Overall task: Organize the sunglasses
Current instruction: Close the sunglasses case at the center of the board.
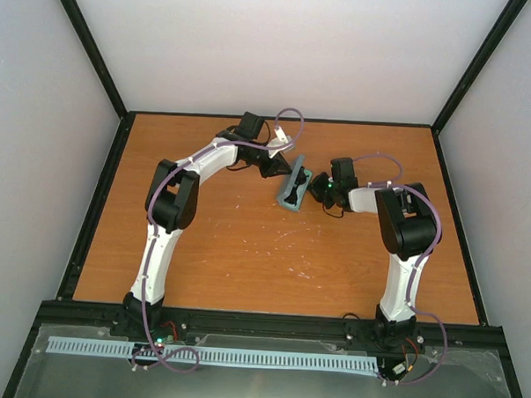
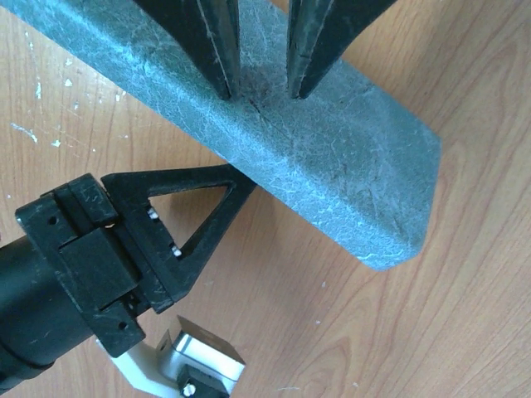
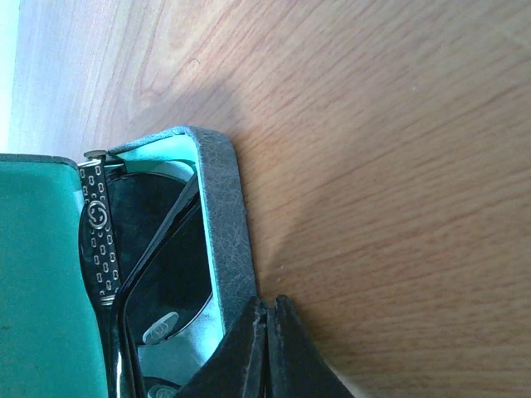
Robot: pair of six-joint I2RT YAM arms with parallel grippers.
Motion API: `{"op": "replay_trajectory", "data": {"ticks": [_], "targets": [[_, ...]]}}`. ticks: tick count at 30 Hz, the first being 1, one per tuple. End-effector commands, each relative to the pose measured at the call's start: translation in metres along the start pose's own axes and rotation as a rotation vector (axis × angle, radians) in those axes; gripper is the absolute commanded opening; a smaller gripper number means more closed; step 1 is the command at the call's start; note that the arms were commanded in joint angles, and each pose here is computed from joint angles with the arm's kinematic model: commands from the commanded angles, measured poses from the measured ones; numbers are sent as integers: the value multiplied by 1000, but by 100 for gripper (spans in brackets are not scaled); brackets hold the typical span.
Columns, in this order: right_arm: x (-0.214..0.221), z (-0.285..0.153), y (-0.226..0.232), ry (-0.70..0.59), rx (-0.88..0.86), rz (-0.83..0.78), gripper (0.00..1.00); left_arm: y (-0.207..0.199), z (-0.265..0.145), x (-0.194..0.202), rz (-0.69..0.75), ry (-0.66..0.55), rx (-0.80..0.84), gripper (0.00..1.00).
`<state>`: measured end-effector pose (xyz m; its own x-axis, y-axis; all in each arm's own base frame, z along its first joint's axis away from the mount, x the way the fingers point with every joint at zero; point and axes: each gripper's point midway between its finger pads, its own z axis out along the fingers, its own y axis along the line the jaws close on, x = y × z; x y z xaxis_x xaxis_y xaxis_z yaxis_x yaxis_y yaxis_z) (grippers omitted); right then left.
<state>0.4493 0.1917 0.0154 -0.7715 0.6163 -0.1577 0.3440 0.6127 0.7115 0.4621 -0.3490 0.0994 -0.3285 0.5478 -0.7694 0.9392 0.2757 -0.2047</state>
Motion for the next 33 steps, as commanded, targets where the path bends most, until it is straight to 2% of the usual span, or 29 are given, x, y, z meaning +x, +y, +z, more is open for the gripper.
{"op": "replay_trajectory", "data": {"ticks": [1,33], "targets": [[47,11,-78,136,224,71,3,-16,19,-5,9,-6,57,19],[45,5,-69,124,196,47,3,-29,36,27,-2,42,106,18]]}}
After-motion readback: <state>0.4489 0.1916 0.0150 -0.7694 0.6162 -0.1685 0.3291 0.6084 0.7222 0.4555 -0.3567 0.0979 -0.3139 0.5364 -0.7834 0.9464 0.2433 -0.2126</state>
